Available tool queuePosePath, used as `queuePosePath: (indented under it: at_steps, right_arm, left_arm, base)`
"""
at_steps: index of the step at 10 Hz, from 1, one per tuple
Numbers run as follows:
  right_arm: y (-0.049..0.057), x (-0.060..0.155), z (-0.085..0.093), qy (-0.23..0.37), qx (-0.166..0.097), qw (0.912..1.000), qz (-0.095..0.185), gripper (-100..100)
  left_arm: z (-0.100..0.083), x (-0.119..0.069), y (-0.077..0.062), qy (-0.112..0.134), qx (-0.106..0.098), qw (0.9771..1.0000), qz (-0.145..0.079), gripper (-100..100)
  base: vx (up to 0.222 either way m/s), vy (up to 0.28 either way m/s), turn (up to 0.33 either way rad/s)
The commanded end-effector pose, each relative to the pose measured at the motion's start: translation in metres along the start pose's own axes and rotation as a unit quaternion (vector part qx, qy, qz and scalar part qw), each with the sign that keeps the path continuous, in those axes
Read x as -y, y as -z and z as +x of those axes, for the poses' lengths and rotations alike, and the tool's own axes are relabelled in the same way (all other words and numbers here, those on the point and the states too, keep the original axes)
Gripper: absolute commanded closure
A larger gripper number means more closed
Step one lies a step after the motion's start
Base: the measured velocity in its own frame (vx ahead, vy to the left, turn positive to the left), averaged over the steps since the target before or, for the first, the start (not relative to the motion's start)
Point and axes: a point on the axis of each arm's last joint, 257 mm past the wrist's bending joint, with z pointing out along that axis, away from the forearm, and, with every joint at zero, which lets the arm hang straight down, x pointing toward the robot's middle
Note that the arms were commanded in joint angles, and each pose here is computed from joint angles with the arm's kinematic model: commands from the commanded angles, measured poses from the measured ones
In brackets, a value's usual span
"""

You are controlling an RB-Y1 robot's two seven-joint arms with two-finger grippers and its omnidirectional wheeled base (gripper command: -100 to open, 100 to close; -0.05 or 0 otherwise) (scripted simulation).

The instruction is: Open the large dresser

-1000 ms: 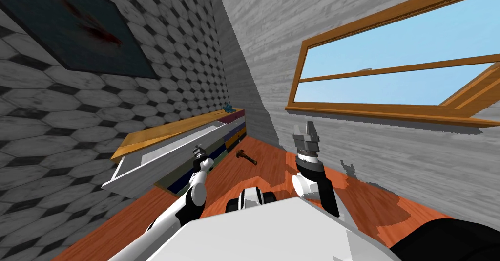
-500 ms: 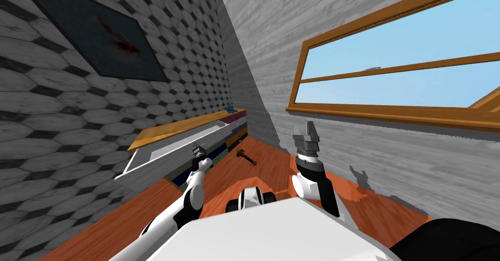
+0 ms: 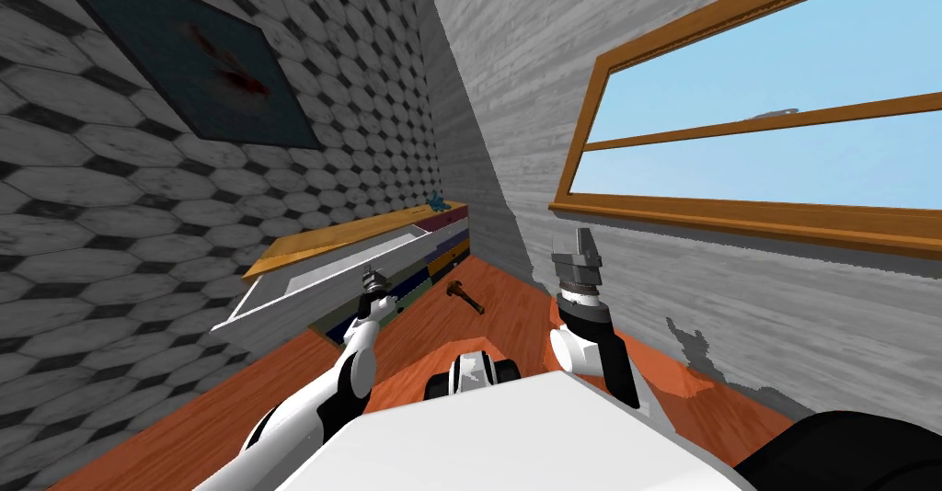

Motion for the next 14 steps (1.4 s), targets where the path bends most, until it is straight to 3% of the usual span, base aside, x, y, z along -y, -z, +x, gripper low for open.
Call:
queuePosePath:
  at_steps: [1,2,5,6,7,8,10,11,13,14]
  right_arm:
    - [0.0,0.0,0.0,0.0,0.0,1.0,0.0,0]
    - [0.0,0.0,0.0,0.0,0.0,1.0,0.0,0]
    - [0.0,0.0,0.0,0.0,0.0,1.0,0.0,0]
    - [0.0,0.0,0.0,0.0,0.0,1.0,0.0,0]
    - [0.0,0.0,0.0,0.0,0.0,1.0,0.0,0]
    - [0.0,0.0,0.0,0.0,0.0,1.0,0.0,0]
    - [0.0,0.0,0.0,0.0,0.0,1.0,0.0,0]
    - [0.0,0.0,0.0,0.0,0.0,1.0,0.0,0]
    - [0.0,0.0,0.0,0.0,0.0,1.0,0.0,0]
    - [0.0,0.0,0.0,0.0,0.0,1.0,0.0,0]
  left_arm:
    - [0.003,0.011,-0.006,0.012,-0.012,0.9998,0.004,-100]
    - [0.003,0.017,-0.012,0.001,-0.027,0.9996,0.001,-100]
    - [0.006,0.016,-0.012,0.013,-0.03,0.9995,0.0,-100]
    - [0.007,0.021,-0.016,0.003,-0.044,0.999,-0.006,-100]
    - [0.009,0.02,-0.016,0.013,-0.047,0.9988,-0.007,-100]
    - [0.007,0.024,-0.02,-0.005,-0.057,0.9983,-0.013,-100]
    - [0.011,0.022,-0.02,0.013,-0.062,0.9979,-0.016,-100]
    - [0.01,0.025,-0.023,-0.002,-0.073,0.9971,-0.023,-100]
    - [0.012,0.024,-0.022,0.012,-0.075,0.9968,-0.025,-100]
    - [0.01,0.026,-0.025,-0.005,-0.084,0.9958,-0.034,-100]
  base:
    - [0.021,-0.057,0.034]
    - [0.045,-0.085,0.17]
    - [0.028,-0.042,0.051]
    - [0.035,-0.075,0.138]
    - [0.049,-0.103,0.15]
    - [0.086,-0.147,0.216]
    - [0.04,-0.074,0.101]
    - [0.028,-0.067,0.184]
    - [0.041,-0.061,0.07]
    - [0.045,-0.083,0.19]
